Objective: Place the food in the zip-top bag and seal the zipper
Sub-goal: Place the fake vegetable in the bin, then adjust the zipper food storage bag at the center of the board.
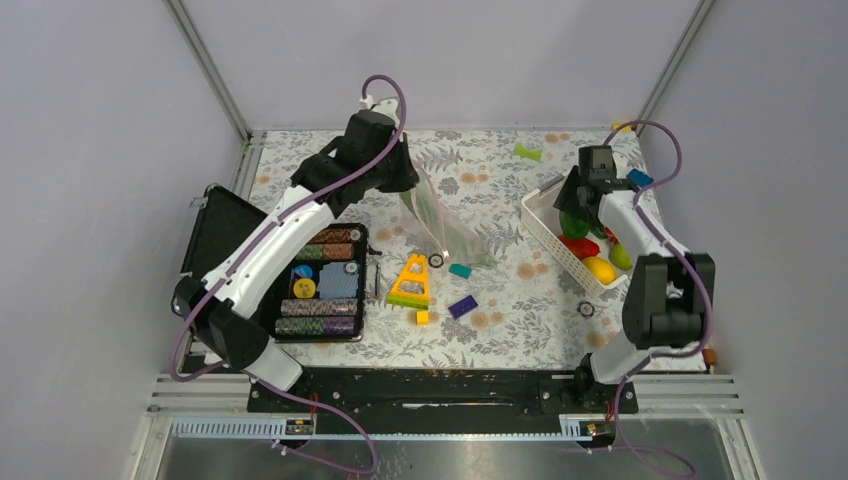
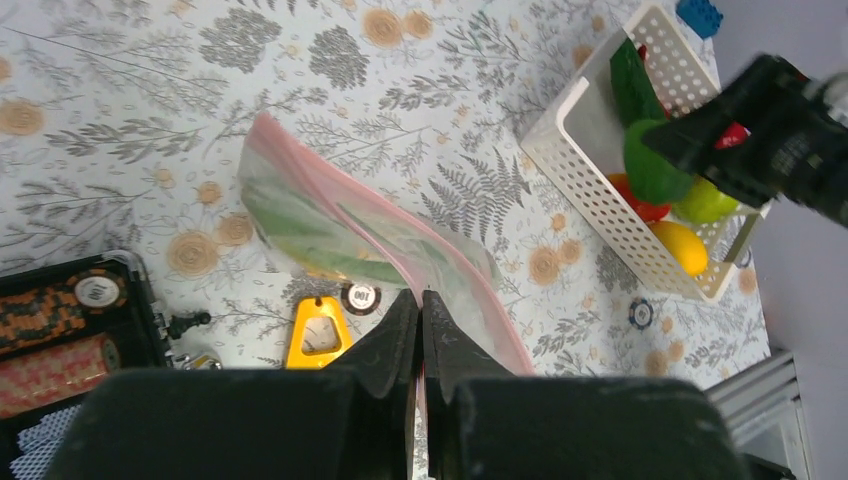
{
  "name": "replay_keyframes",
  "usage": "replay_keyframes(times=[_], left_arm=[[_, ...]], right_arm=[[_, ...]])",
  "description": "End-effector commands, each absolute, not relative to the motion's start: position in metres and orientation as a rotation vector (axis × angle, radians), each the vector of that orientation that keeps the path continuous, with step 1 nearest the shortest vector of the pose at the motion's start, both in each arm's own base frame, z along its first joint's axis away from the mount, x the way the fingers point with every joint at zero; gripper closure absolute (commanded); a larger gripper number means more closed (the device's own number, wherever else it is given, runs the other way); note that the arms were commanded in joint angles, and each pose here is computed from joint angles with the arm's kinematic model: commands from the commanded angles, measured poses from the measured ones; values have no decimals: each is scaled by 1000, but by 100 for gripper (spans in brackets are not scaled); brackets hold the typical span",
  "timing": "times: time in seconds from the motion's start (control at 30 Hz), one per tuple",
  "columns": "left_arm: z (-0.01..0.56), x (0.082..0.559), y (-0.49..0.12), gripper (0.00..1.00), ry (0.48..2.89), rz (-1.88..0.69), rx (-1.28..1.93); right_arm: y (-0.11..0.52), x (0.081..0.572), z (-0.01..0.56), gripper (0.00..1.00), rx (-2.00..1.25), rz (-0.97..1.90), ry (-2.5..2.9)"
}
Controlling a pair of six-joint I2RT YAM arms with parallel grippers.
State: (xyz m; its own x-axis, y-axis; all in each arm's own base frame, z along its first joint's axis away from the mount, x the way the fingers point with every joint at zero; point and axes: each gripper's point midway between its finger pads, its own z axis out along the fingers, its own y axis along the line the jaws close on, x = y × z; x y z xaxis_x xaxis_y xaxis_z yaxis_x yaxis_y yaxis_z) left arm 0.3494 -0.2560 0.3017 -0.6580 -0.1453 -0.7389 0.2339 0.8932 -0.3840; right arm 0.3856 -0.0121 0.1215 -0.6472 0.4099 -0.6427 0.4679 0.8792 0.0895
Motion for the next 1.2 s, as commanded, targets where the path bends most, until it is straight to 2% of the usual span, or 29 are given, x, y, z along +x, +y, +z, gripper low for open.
replay_keyframes(times=[0.0, 0.07, 0.13, 0.17, 0.3, 0.37, 0.57, 0.67, 0.77, 0.9, 0.97, 1.0, 1.03, 1.1, 1.17], left_arm=[[333, 349, -284, 100, 2124, -726, 153], [333, 349, -286, 100, 2125, -730, 161], [332, 349, -287, 100, 2127, -731, 161], [331, 350, -288, 100, 2130, -730, 159], [331, 350, -291, 100, 2129, -743, 160], [332, 350, -292, 100, 2126, -750, 157], [331, 348, -293, 100, 2127, -758, 154], [331, 347, -293, 100, 2129, -759, 151], [331, 345, -291, 100, 2127, -758, 143], [330, 343, -291, 100, 2126, -762, 136], [329, 343, -291, 100, 2127, -764, 139], [329, 342, -290, 100, 2127, -762, 137], [327, 342, -289, 100, 2128, -756, 136], [323, 343, -282, 100, 2125, -722, 124], [315, 345, -271, 100, 2125, -660, 89]], right_arm=[[-5, 415, 121, 45, 585, -53, 2410], [-4, 414, 117, 27, 597, -54, 2431], [-5, 411, 131, 3, 586, -52, 2398], [-4, 409, 141, 1, 561, -43, 2378], [20, 387, 202, 0, 348, 22, 2275], [54, 373, 232, 0, 169, 101, 2210], [204, 311, 309, 0, -365, 727, 1916], [246, 291, 328, 0, -503, 792, 1851], [264, 297, 324, 2, -517, 767, 1885], [281, 304, 300, 10, -564, 695, 1980], [290, 306, 288, 18, -587, 670, 2016], [290, 310, 283, 25, -577, 640, 2040], [288, 316, 279, 38, -558, 606, 2052], [276, 331, 277, 73, -479, 494, 2064], [253, 347, 280, 94, -381, 333, 2061]])
